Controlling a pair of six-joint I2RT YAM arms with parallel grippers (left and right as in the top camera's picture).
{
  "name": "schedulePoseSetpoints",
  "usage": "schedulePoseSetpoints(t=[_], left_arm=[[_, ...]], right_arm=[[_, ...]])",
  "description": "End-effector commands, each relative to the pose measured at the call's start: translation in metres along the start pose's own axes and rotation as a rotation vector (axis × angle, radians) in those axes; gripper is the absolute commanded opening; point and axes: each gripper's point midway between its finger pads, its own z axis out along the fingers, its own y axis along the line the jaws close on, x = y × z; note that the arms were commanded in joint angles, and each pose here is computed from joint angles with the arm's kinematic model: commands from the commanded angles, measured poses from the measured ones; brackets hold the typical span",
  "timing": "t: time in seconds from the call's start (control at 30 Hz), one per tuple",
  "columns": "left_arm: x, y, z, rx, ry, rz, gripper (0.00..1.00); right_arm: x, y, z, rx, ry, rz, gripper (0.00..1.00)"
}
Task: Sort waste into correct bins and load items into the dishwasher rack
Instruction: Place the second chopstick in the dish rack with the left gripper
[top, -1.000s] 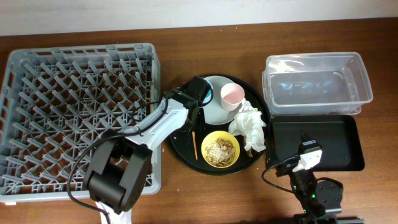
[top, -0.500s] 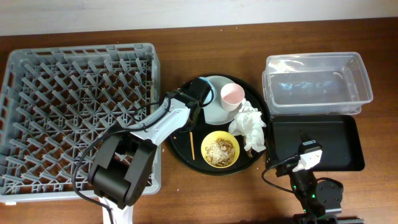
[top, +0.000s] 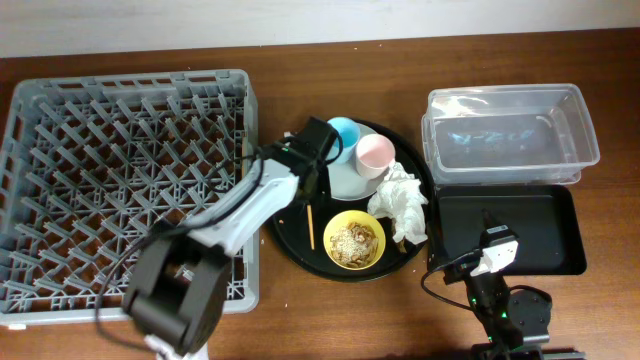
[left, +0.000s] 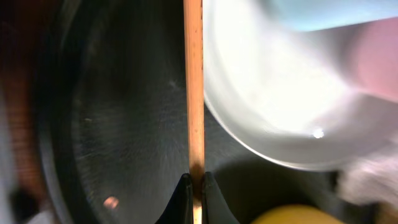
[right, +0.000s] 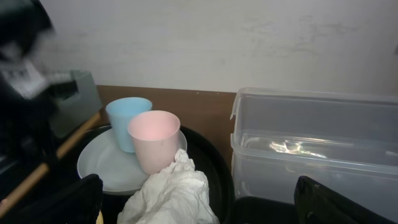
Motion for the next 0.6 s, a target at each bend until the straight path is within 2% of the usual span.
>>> schedulePoseSetpoints(t=[0.0, 0.13, 0.23, 0.43, 0.57], left_arm=[[-0.025, 0.005, -0.065, 0.022, -0.157, 0.055, 0.01], [-0.034, 0.03, -0.099, -0.034, -0.229, 0.134, 0.01], [-0.034, 0.058, -0.107, -0.084, -0.203, 0.203, 0.01], [-0.029, 0.119, -0.097, -0.172, -0.095, 0.104, 0.01], [-0.03, 0.129, -0.091, -0.188, -0.074, 0.081, 0.01]], right_arm=[[0.003, -0.003, 0.0, 0.014, 0.006, 0.009, 0.98], [0.003, -0.003, 0.0, 0.014, 0.006, 0.009, 0.98], [0.003, -0.003, 0.0, 0.014, 0.006, 0.009, 0.98], [0.003, -0.003, 0.0, 0.014, 0.006, 0.009, 0.98], [0.003, -0.003, 0.0, 0.014, 0.006, 0.009, 0.98]])
